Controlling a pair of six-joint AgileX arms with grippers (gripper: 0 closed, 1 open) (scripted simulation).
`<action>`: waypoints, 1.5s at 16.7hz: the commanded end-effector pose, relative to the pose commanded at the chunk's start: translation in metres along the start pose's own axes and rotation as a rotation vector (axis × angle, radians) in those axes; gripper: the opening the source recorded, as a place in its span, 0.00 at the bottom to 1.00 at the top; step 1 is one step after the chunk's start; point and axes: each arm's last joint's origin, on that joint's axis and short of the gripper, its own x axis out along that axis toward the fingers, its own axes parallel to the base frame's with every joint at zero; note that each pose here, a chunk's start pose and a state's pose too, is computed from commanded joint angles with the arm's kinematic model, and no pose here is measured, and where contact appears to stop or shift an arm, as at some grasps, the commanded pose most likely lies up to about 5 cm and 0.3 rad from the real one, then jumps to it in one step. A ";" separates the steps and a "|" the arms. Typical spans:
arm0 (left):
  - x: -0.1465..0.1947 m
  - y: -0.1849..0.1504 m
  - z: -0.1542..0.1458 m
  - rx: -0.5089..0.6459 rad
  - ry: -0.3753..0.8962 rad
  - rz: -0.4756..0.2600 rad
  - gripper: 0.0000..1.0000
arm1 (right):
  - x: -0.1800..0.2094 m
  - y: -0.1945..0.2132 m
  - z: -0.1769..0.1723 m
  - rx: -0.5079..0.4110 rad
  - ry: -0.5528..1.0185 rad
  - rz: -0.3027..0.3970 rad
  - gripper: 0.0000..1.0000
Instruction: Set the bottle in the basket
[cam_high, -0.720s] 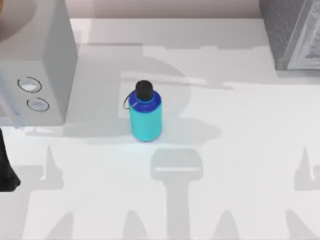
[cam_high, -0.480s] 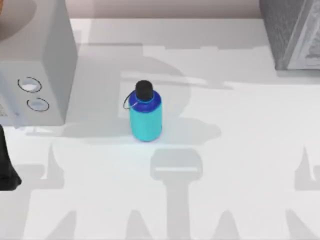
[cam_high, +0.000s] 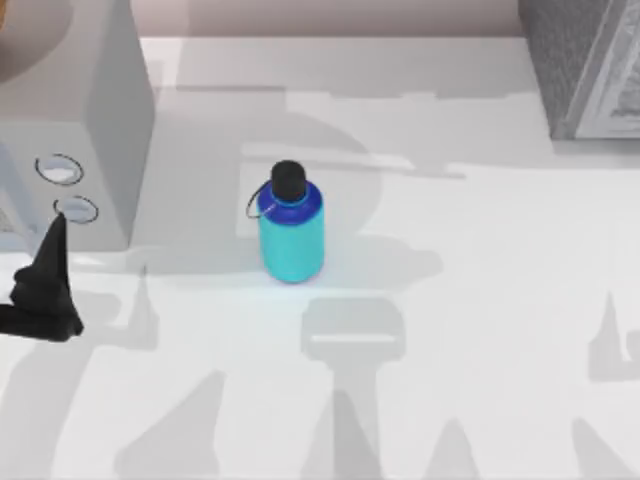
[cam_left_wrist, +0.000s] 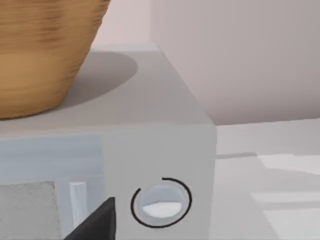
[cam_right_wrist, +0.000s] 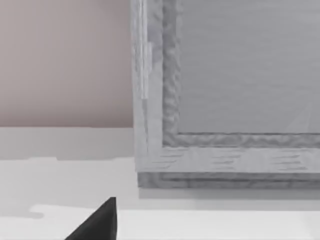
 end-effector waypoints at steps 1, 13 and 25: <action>0.009 -0.001 0.000 0.001 0.013 -0.031 1.00 | 0.000 0.000 0.000 0.000 0.000 0.000 1.00; 0.114 -0.040 -0.077 0.024 0.128 -0.446 1.00 | 0.000 0.000 0.000 0.000 0.000 0.000 1.00; 0.135 -0.061 -0.124 0.047 0.063 -0.605 1.00 | 0.000 0.000 0.000 0.000 0.000 0.000 1.00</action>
